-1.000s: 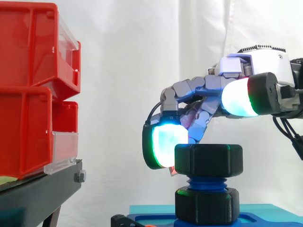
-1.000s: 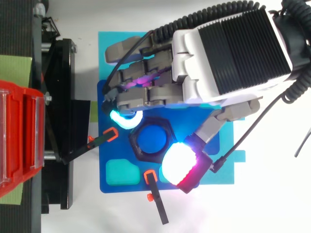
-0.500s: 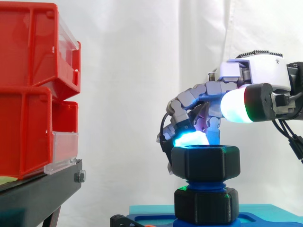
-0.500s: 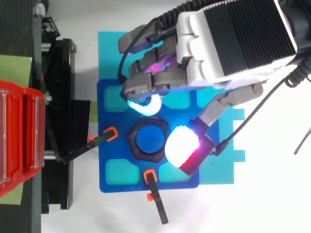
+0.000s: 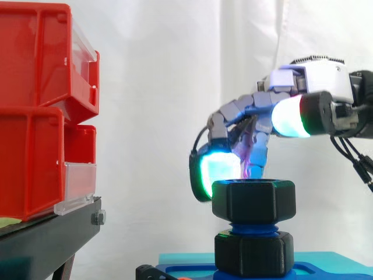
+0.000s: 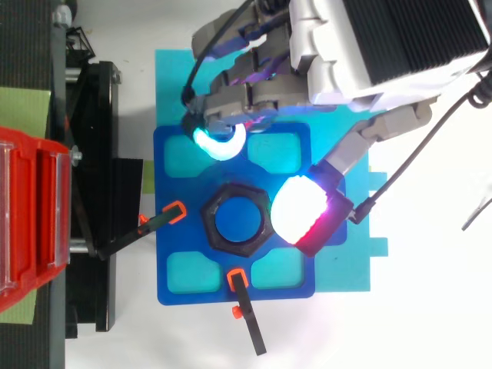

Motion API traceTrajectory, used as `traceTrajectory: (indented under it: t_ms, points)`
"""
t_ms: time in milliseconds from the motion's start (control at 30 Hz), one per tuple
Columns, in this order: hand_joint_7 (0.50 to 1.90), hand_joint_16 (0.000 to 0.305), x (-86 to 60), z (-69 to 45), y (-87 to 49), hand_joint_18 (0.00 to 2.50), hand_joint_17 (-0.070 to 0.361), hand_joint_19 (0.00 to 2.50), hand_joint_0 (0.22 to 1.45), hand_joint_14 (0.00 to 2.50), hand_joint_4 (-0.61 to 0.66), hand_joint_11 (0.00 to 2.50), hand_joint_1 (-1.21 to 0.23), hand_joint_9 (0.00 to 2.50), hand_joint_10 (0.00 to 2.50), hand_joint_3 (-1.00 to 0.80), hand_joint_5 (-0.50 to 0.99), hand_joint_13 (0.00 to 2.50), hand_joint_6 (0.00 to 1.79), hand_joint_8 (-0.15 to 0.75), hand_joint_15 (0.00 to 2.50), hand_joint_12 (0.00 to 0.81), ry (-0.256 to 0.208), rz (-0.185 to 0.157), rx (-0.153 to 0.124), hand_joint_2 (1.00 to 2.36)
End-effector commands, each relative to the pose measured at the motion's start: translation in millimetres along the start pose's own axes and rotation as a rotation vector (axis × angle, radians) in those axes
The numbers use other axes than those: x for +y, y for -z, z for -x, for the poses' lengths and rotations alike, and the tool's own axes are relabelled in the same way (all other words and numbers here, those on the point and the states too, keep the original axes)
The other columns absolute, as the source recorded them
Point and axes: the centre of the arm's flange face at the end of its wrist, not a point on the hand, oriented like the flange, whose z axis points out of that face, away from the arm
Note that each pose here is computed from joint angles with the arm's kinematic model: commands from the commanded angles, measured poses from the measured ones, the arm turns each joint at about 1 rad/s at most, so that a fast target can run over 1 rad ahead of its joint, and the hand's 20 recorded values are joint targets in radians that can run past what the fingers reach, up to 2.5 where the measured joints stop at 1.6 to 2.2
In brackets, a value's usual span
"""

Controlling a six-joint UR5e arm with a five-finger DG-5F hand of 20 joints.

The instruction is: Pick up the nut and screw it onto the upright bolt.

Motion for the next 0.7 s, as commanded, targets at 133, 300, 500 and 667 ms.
traceTrajectory:
  t_ms: [133,300,500,667]
  points:
    - [0.79,0.011,0.5,21.5,-3.4,0.47,0.024,0.00,0.54,0.00,0.24,0.00,-0.24,1.12,0.00,-0.50,-0.07,0.83,0.50,0.254,0.00,0.190,0.009,0.003,-0.007,1.00]
    - [0.66,0.019,7.5,20.7,-11.7,0.30,0.042,0.00,0.53,0.00,0.22,0.00,-0.22,0.90,0.00,-0.50,-0.10,0.63,0.50,0.228,0.00,0.213,0.019,0.016,-0.030,1.00]
    - [0.58,0.027,18.5,12.5,-19.7,0.00,0.060,0.00,0.51,0.00,0.19,0.00,-0.17,0.50,0.00,-0.50,-0.15,0.31,0.50,0.180,0.00,0.267,0.003,0.021,-0.036,1.00]
    - [0.59,0.029,39.4,1.1,-31.9,0.00,0.064,0.00,0.50,0.00,0.18,0.00,-0.16,0.43,0.00,-0.50,-0.15,0.26,0.50,0.184,0.00,0.281,-0.025,0.033,-0.025,1.00]
